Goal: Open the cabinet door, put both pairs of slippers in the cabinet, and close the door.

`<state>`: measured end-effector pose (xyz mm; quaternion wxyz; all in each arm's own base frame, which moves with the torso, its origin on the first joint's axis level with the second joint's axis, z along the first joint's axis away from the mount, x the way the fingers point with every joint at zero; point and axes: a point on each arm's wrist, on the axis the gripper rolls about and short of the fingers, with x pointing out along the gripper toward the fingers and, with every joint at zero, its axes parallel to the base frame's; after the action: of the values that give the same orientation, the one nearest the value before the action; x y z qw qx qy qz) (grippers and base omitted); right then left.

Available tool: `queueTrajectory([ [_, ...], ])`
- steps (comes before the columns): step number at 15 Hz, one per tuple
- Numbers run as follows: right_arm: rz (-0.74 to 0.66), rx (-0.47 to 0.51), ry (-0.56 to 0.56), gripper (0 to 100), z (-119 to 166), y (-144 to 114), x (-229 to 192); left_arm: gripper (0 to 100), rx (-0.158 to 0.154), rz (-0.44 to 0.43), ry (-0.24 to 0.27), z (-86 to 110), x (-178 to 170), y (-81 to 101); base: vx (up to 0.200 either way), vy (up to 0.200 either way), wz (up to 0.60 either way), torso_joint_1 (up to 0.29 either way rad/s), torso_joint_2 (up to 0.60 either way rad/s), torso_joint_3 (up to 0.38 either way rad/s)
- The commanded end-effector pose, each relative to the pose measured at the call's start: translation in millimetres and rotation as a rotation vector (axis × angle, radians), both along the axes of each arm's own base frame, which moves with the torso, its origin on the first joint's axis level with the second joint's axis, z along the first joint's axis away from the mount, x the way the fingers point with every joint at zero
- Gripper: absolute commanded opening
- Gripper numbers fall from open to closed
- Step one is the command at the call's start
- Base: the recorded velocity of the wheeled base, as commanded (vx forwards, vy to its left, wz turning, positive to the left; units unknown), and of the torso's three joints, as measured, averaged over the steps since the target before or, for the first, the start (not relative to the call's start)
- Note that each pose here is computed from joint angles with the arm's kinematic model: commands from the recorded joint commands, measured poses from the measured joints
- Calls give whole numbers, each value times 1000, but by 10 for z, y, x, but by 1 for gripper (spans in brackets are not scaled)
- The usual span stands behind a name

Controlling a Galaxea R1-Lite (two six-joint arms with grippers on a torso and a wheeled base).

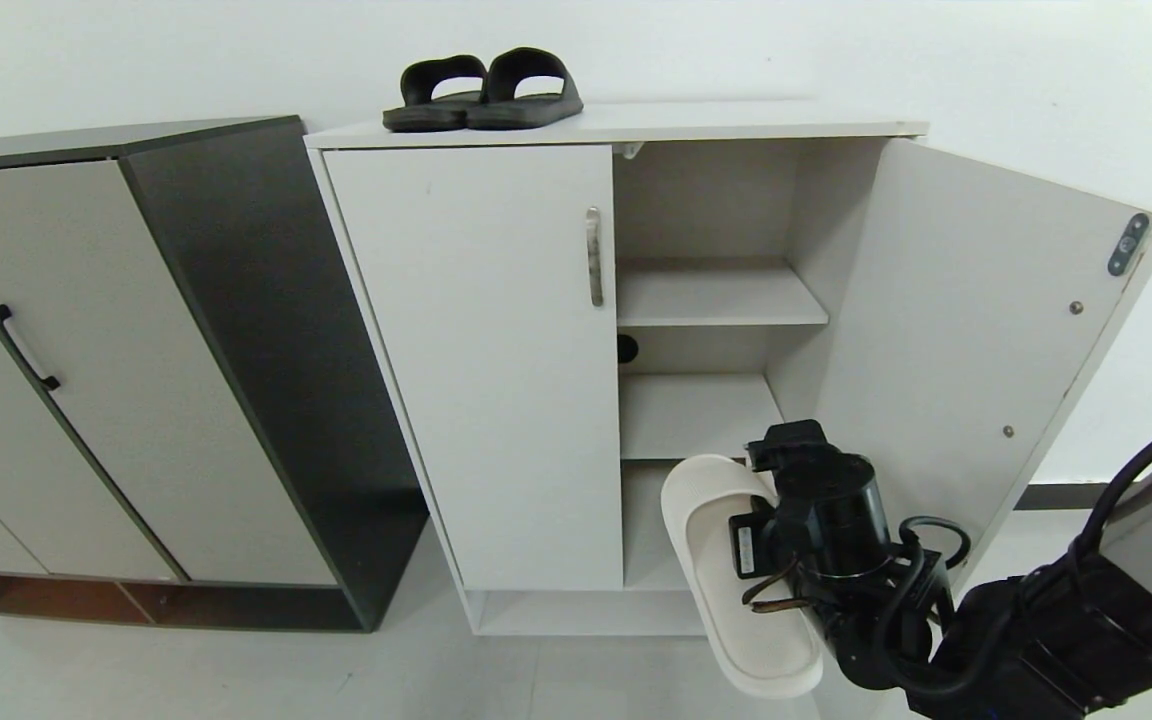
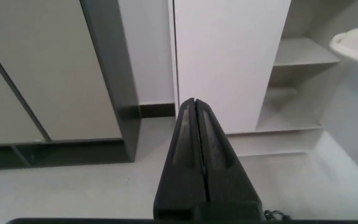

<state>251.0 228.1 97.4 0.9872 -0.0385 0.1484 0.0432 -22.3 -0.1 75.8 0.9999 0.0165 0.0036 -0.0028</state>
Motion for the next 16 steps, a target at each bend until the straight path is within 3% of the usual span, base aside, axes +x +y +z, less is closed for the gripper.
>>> queueTrajectory([
  [1, 10, 21, -11, 0, 44, 36, 3, 0, -19, -1, -6, -3, -4, 0, 0, 0, 0, 0, 0, 0],
  [3, 31, 53, -26, 0, 101, 118, -22, 0, -16, -1, -6, -3, -4, 0, 0, 0, 0, 0, 0, 0],
  [7, 72, 59, -37, 0, 135, 250, -148, 0, -19, -1, -6, -3, -4, 0, 0, -200, 0, 2, 5, 4],
  [10, 109, 79, -58, 0, 238, 331, -298, 0, -21, -1, -6, -3, -4, 0, 0, 0, 0, 0, 0, 0],
  [16, 85, 88, -41, 0, 166, 313, -219, 0, -21, -1, -6, -3, -4, 0, 0, 0, 0, 0, 0, 0],
])
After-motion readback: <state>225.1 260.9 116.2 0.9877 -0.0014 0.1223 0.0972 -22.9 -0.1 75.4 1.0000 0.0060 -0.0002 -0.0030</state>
